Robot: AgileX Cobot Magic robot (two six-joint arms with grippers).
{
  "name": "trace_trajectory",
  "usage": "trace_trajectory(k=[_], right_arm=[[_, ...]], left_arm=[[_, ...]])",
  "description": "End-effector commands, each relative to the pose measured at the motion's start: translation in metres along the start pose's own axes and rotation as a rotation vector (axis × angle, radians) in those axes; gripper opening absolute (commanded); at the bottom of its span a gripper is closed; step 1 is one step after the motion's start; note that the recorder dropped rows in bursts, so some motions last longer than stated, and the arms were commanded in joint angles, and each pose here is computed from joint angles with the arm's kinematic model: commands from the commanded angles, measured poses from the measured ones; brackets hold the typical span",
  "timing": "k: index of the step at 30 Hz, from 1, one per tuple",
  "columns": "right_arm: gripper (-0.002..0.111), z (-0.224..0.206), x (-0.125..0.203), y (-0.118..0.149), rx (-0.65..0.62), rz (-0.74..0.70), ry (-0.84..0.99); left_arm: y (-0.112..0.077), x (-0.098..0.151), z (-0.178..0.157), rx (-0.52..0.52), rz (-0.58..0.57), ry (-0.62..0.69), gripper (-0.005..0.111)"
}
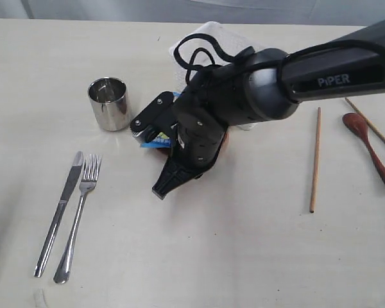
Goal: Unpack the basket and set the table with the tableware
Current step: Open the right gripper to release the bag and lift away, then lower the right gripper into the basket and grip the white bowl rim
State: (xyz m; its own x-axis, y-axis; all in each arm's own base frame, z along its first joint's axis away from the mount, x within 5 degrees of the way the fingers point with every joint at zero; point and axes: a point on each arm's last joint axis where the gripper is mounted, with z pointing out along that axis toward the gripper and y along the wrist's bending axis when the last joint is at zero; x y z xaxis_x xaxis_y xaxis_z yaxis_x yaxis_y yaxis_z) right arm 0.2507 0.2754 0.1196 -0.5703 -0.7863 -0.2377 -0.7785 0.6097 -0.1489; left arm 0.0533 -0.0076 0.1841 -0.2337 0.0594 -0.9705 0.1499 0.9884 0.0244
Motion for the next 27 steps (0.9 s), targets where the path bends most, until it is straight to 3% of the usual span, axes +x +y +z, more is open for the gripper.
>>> trace_trajectory(k=[1,6,10,13,22,24,27], right_arm=[[-0.001,0.002,-0.004,-0.018,0.017,0.036,-0.019],[-0.001,-0.003,-0.004,-0.025,0.025,0.053,0.017],[-0.001,-0.021,-0.004,-0.012,-0.005,-0.049,0.034],[-0.001,-0.043,-0.003,-0.015,0.002,-0.042,0.023],[0.0,-0.099,0.016,-0.095,0.082,0.289,-0.064],[0.009,-0.107,0.024,-0.114,0.101,0.367,-0.083],[0.033,-0.115,0.029,-0.137,0.129,0.433,-0.114]], left_arm=[[0.0,0.0,0.0,0.006,-0.001,-0.008,0.0],[0.0,0.0,0.0,0.006,-0.001,-0.008,0.0],[0.0,0.0,0.0,0.006,-0.001,-0.008,0.0],[0.0,0.0,0.0,0.006,-0.001,-0.008,0.0],[0.0,0.0,0.0,0.006,-0.001,-0.008,0.0],[0.0,0.0,0.0,0.006,-0.001,-0.008,0.0],[0.0,0.0,0.0,0.006,-0.001,-0.008,0.0]])
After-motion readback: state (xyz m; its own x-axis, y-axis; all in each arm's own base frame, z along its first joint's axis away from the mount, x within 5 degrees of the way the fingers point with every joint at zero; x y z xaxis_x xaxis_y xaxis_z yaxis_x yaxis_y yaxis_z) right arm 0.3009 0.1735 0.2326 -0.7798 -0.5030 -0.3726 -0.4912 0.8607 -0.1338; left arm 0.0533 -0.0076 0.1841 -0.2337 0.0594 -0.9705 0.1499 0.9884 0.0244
